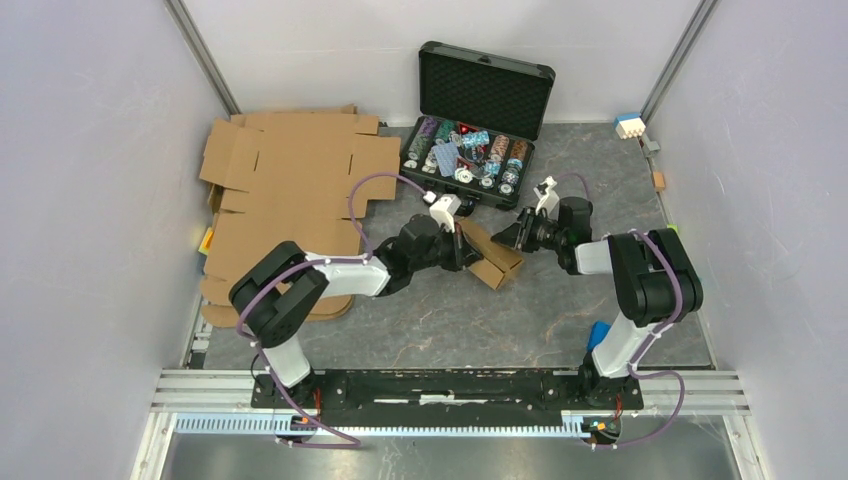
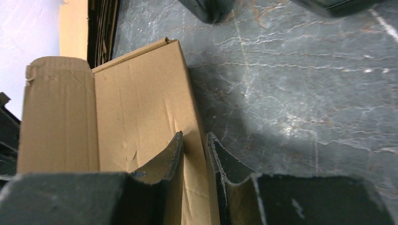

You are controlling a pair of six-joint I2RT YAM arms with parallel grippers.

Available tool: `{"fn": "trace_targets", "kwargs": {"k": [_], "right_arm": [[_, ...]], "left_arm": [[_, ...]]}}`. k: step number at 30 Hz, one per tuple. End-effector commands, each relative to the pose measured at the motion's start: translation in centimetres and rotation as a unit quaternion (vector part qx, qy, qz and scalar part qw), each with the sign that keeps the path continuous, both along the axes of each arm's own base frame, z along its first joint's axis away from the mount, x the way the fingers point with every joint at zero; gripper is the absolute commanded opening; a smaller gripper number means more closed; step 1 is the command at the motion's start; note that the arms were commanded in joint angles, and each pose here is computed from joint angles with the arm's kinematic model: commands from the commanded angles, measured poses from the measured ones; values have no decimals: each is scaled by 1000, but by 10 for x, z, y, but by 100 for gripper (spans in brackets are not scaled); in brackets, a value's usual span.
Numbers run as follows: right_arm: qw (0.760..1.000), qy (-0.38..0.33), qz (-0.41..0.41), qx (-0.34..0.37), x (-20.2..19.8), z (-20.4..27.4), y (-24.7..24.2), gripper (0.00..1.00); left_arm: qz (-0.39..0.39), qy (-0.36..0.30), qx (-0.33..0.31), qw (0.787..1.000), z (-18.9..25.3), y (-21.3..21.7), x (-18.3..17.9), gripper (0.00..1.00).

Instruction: Fold the paper box

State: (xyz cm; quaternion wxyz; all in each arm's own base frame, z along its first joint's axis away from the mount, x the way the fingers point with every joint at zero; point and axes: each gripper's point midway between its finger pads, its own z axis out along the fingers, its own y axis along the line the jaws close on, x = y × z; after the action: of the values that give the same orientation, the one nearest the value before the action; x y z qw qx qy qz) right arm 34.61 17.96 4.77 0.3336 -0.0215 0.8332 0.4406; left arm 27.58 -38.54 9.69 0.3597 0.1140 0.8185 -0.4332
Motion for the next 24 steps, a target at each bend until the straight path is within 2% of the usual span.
{"fn": "trace_targets", "kwargs": {"k": [1,14,24], "right_arm": [[999,35,-2,-7,-4,-17,-5,24],[998,29,-22,-57,7,-30,-27,27],[996,18,-41,-79,12,-27,-34,28]], "left_arm": [[-11,-49,-26,998,32,-24,25,2],[-29,-44,-30,998,36,-58,50,2],[-36,-74,-4,997,62,-45,49,2]]}}
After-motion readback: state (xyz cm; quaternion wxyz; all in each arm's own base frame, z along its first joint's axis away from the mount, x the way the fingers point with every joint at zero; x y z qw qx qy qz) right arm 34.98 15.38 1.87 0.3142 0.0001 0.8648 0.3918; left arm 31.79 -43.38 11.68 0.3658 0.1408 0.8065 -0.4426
